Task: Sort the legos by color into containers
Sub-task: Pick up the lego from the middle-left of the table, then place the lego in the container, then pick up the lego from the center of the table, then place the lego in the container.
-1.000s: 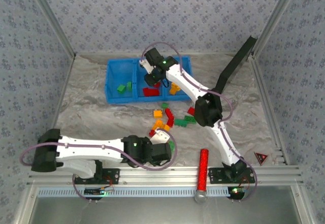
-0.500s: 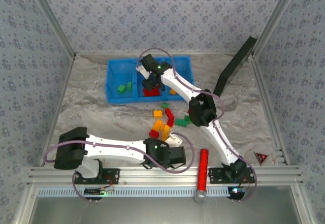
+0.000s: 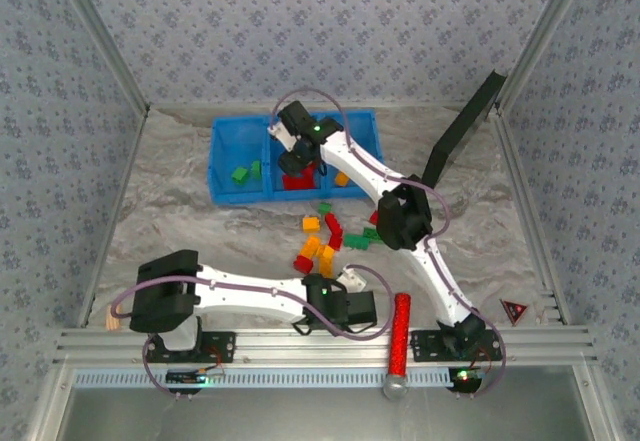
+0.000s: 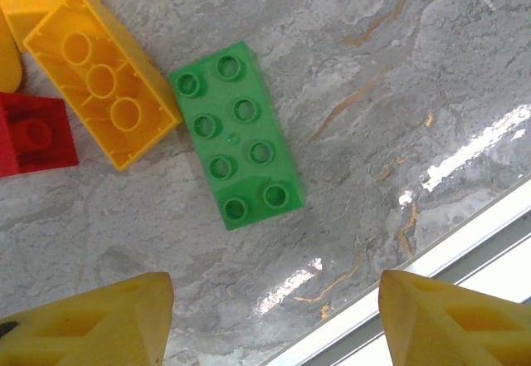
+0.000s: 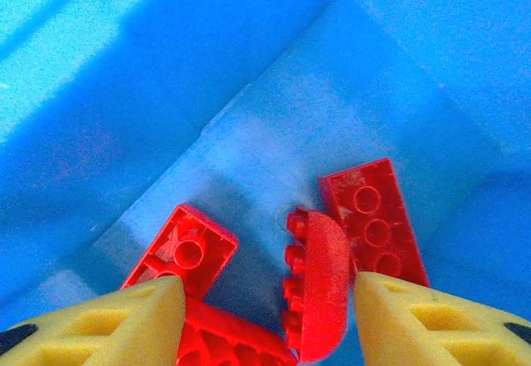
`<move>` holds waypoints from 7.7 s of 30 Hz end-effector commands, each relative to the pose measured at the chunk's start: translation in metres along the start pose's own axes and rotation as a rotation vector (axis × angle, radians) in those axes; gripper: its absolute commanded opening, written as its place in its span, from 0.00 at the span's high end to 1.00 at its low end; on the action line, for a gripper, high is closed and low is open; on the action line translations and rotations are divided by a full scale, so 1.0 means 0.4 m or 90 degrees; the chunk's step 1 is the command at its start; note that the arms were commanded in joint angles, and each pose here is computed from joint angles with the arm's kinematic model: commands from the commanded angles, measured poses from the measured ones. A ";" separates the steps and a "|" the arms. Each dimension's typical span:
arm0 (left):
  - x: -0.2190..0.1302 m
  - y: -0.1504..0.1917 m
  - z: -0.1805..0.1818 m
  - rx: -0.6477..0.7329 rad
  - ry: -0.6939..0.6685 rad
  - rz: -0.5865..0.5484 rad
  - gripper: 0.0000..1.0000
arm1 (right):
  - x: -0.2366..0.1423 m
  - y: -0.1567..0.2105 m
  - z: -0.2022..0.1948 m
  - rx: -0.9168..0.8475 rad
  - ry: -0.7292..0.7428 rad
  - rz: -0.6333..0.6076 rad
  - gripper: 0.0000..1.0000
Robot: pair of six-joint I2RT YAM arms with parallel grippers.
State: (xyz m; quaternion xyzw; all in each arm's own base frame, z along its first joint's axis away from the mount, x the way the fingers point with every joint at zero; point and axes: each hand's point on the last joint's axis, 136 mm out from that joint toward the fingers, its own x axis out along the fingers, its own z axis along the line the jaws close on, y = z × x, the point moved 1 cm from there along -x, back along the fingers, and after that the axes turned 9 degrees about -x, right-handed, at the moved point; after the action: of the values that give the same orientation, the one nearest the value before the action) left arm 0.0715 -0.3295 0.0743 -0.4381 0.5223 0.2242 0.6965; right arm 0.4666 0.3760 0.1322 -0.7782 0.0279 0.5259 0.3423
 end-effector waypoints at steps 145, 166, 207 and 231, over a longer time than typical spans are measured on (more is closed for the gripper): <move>0.179 -0.477 0.939 -0.449 -0.027 -0.009 0.57 | -0.361 0.663 0.043 0.713 0.019 0.191 0.20; -0.054 -0.553 0.924 -0.417 0.015 -0.113 0.39 | -0.151 0.671 -0.015 0.678 -0.007 0.249 0.21; -0.203 -0.396 0.662 -0.173 0.057 -0.087 0.34 | -0.310 0.509 -0.083 0.445 0.024 0.193 0.54; -0.345 -0.107 0.429 0.116 0.223 -0.280 0.24 | -0.159 -0.036 -0.022 -0.138 0.022 -0.019 0.50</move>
State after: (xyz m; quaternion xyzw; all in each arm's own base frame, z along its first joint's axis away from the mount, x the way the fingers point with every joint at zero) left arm 0.1574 -0.1976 0.2265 -0.5018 0.5480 -0.0610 0.6665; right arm 0.4498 0.3638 0.2030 -0.8015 -0.0299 0.5036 0.3211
